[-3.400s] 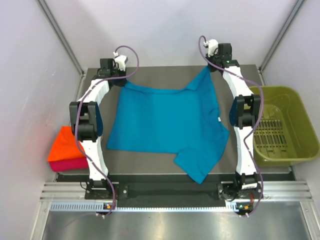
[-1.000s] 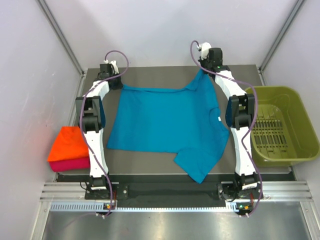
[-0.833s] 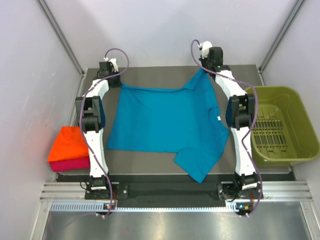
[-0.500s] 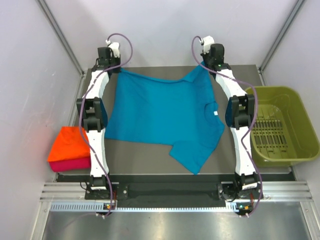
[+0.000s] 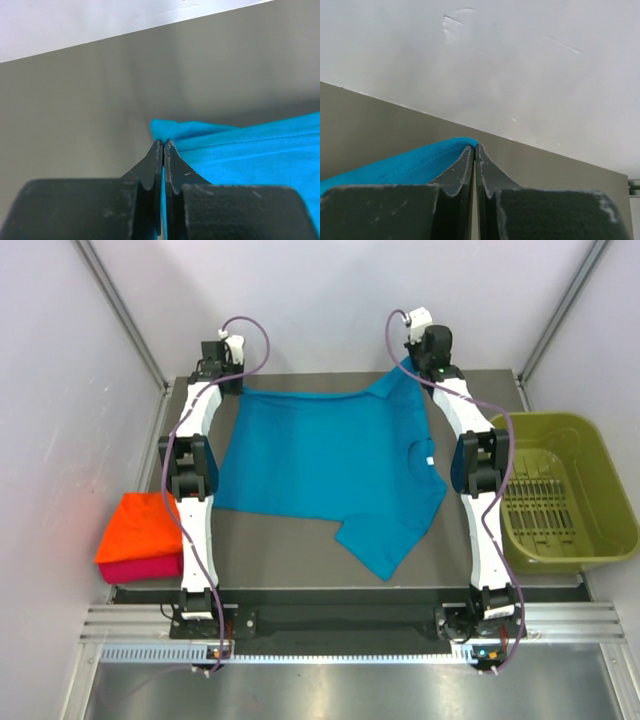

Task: Fold and stack the t-shirts
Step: Flatten the tshirt out

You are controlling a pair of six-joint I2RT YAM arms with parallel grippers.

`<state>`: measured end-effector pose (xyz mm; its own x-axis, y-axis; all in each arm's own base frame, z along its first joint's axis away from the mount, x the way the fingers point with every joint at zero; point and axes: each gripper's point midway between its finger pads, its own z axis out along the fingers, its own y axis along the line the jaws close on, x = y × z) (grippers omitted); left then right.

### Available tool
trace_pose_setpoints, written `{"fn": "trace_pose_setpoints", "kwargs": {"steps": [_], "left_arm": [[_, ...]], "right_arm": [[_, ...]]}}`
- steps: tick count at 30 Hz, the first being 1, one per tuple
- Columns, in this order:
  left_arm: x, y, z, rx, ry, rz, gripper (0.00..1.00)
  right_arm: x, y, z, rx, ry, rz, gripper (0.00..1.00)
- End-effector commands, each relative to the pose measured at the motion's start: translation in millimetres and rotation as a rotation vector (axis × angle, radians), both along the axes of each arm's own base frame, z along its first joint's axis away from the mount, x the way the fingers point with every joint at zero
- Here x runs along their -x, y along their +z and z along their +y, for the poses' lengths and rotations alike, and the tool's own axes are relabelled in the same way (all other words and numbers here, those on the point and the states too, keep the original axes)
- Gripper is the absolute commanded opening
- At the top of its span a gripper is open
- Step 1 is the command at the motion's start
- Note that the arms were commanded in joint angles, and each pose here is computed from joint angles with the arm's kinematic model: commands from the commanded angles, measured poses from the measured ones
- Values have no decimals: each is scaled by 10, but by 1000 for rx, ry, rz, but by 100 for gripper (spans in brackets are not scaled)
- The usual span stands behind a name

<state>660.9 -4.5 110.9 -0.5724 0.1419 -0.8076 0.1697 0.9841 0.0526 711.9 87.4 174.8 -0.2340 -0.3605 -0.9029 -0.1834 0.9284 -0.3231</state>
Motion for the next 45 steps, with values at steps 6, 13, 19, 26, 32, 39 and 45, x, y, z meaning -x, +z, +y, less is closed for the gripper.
{"fn": "trace_pose_setpoints", "kwargs": {"steps": [6,13,19,26,32,39,45], "left_arm": [[269,735,321,43,79,-76,0],[296,902,302,58,81,-106,0],[261,937,255,83,73,-116,0],[222,942,368,65,149,-128,0],[175,788,408,39,146,-113,0],[155,660,400,27,176,-98,0],[145,783,578,-3,254,-132,0]], "right_arm": [[168,1127,527,-94,154,-188,0],[479,596,1155,-249,349,36,0],[245,614,766,-99,175,-50,0],[183,94,749,-115,147,29,0],[-58,673,546,-58,50,-196,0],[-128,717,349,-8,16,-236,0],[-165,616,115,89,-81,-237,0]]}}
